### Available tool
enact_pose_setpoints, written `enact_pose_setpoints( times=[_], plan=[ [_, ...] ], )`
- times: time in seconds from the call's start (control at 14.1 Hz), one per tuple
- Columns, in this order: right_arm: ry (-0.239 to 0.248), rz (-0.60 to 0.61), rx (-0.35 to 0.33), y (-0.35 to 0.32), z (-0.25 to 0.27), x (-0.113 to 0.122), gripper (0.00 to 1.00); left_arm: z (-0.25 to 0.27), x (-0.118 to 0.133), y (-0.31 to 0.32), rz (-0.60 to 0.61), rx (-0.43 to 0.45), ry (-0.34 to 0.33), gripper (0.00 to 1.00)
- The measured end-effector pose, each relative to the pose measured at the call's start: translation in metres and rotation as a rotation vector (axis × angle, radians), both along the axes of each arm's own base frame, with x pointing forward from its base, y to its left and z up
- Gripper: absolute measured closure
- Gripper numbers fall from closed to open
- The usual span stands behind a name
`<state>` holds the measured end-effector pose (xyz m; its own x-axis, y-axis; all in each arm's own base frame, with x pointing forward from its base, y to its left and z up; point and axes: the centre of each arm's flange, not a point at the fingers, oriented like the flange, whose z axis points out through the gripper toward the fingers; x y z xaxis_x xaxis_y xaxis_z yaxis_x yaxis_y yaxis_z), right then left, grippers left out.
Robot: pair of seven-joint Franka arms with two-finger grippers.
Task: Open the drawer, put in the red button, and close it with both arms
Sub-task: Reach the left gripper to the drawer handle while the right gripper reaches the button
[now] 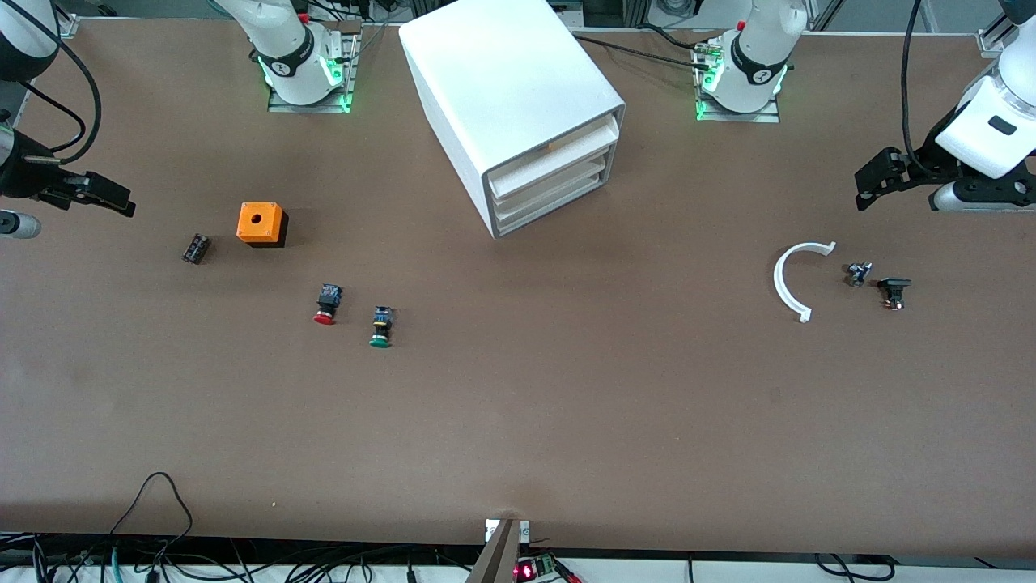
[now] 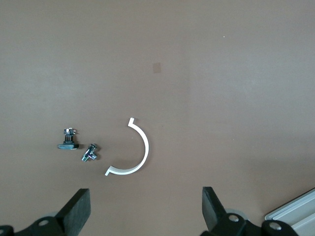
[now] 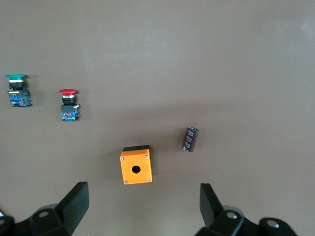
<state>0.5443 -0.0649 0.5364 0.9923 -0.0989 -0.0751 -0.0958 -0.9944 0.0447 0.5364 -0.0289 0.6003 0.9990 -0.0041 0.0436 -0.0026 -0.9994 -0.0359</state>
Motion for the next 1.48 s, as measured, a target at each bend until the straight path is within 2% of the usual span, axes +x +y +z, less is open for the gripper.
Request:
enact_pose_setpoints(
  times=[0.49, 0.71, 0.92, 1.06, 1.34, 1.48],
  plan=[
    [0.0, 0.0, 0.0, 0.0, 0.0, 0.0, 0.0, 0.002, 0.003, 0.001, -0.008, 0.0, -0.003, 0.0],
    [0.0, 0.0, 0.0, 0.0, 0.0, 0.0, 0.0, -0.022, 0.014, -0.007, -0.023, -0.001, 0.041, 0.0],
    [0.0, 0.0, 0.0, 0.0, 0.0, 0.0, 0.0, -0.063, 0.028, -0.016, -0.035, -0.02, 0.13, 0.0],
    [0.0, 0.0, 0.0, 0.0, 0.0, 0.0, 0.0, -0.101, 0.033, -0.025, -0.023, -0.132, 0.242, 0.0],
    [0.001, 0.0, 0.0, 0.0, 0.0, 0.0, 0.0, -0.215, 0.053, -0.063, 0.044, -0.453, 0.483, 0.01],
    [0.003, 0.004, 0.0, 0.002, -0.004, 0.002, 0.0, -0.269, 0.055, -0.093, 0.067, -0.58, 0.589, 0.01]
  ],
)
